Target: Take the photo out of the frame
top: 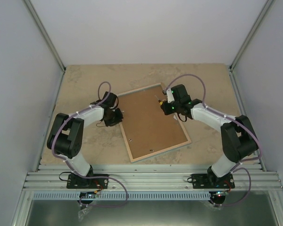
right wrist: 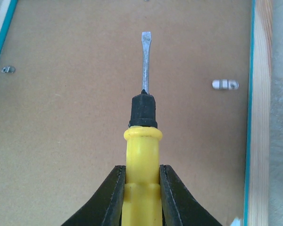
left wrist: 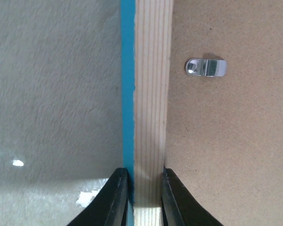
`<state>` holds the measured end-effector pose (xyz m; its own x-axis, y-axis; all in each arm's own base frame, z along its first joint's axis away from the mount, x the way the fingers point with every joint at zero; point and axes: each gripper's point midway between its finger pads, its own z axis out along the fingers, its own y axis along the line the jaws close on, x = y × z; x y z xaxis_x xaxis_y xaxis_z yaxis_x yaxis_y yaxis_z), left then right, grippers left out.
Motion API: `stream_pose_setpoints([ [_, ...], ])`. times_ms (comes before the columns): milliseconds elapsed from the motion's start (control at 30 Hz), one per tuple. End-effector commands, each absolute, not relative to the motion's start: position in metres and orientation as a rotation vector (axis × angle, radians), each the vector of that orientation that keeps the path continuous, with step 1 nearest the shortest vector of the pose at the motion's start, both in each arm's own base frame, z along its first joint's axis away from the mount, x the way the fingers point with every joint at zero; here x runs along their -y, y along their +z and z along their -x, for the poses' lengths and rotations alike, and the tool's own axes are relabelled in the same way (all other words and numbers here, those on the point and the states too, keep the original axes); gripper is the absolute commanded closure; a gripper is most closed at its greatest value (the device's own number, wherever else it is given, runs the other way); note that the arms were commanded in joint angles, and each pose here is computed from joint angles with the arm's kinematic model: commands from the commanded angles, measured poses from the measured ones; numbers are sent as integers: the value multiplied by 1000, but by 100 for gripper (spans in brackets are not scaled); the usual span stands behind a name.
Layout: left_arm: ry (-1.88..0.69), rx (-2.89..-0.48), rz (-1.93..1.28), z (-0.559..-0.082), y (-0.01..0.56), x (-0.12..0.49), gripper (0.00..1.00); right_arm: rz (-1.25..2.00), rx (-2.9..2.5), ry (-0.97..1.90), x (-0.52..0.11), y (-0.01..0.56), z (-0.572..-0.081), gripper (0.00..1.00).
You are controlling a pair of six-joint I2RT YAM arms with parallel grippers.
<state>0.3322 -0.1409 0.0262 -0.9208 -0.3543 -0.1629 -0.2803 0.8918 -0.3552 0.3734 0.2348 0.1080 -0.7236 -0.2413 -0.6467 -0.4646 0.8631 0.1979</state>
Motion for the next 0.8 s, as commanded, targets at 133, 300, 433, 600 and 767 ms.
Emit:
stream_pose_setpoints([
  [133, -798, -2630, 739, -342, 58, 161, 91, 426, -2338, 452, -220, 120, -381, 100],
  [300, -837, -2639, 795, -323, 50, 165, 81, 419, -2340, 459, -215, 116, -382, 100],
  [433, -747, -2667, 735, -321, 56, 158, 68, 427, -2328, 479, -216, 118, -383, 100],
  [600, -495, -2631, 558, -342, 85, 135, 48, 438, -2309, 481, -215, 121, -384, 100],
  [767, -304, -2637, 220, -385, 103, 134, 35, 445, -2294, 497, -214, 123, -380, 100],
])
